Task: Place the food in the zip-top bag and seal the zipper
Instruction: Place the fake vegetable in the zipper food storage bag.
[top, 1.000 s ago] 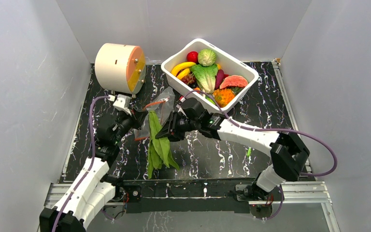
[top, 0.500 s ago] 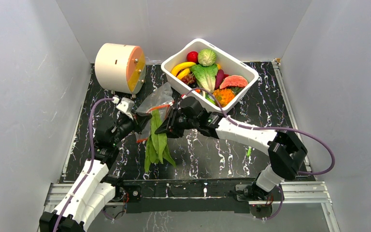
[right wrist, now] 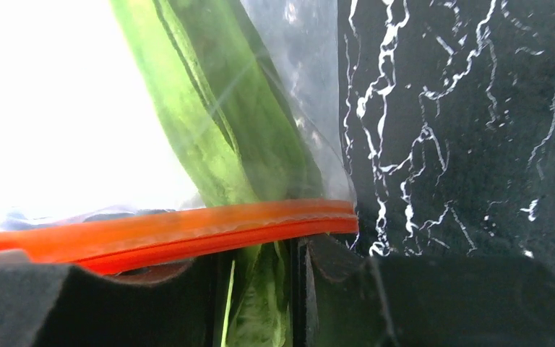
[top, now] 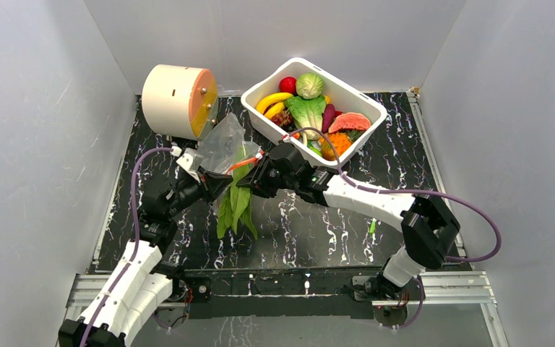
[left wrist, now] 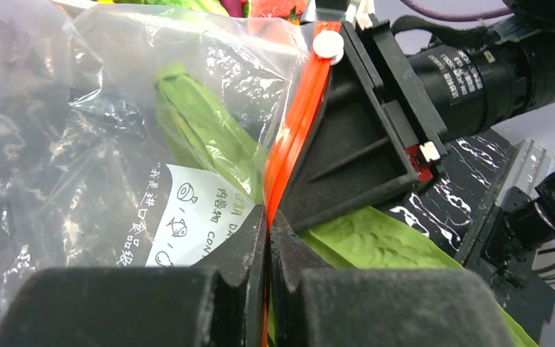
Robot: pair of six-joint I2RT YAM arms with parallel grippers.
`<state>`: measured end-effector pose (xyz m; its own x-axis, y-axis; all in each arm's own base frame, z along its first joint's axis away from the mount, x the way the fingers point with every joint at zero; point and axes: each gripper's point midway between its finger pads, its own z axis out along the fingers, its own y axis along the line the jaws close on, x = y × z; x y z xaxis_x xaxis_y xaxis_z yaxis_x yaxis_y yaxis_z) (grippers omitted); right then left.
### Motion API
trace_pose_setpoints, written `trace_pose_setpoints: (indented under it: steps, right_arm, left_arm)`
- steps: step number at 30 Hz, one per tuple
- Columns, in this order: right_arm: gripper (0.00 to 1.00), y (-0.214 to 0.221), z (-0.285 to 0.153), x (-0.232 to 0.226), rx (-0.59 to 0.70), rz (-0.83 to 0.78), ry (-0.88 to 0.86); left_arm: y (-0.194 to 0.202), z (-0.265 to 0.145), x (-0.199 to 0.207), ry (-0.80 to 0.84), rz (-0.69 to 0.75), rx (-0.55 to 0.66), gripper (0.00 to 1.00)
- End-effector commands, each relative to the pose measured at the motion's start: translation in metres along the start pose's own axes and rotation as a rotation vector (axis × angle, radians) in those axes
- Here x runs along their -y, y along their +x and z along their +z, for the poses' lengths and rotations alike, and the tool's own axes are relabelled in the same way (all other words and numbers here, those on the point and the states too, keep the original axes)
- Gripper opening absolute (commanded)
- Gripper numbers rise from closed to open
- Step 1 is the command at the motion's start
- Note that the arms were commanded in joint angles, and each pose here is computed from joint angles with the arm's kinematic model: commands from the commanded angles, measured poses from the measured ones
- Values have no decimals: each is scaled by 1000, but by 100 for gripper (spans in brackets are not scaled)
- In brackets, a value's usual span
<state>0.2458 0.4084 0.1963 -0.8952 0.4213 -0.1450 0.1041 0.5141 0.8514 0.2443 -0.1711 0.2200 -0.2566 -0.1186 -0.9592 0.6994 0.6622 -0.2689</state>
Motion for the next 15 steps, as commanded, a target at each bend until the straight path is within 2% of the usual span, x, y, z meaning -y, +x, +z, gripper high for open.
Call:
trace_pose_setpoints:
  steps: [1,6,10,15]
  right_arm:
    - [29,-33,-20,-51,138,-48,-121]
    - [25,-35,-21,-63,137,-100,-162]
    - [27,-29,-15,-68,97,-134,-178]
    - [25,-44,-17,-67,193,-125,-201]
  left_arm:
    - [1,1,14,71,-32,-20,0]
    - [3,3,16,91,-49,-23,0]
    - [4,5,17,94,-79,-30,0]
    - [6,6,21,114,-120,-50,0]
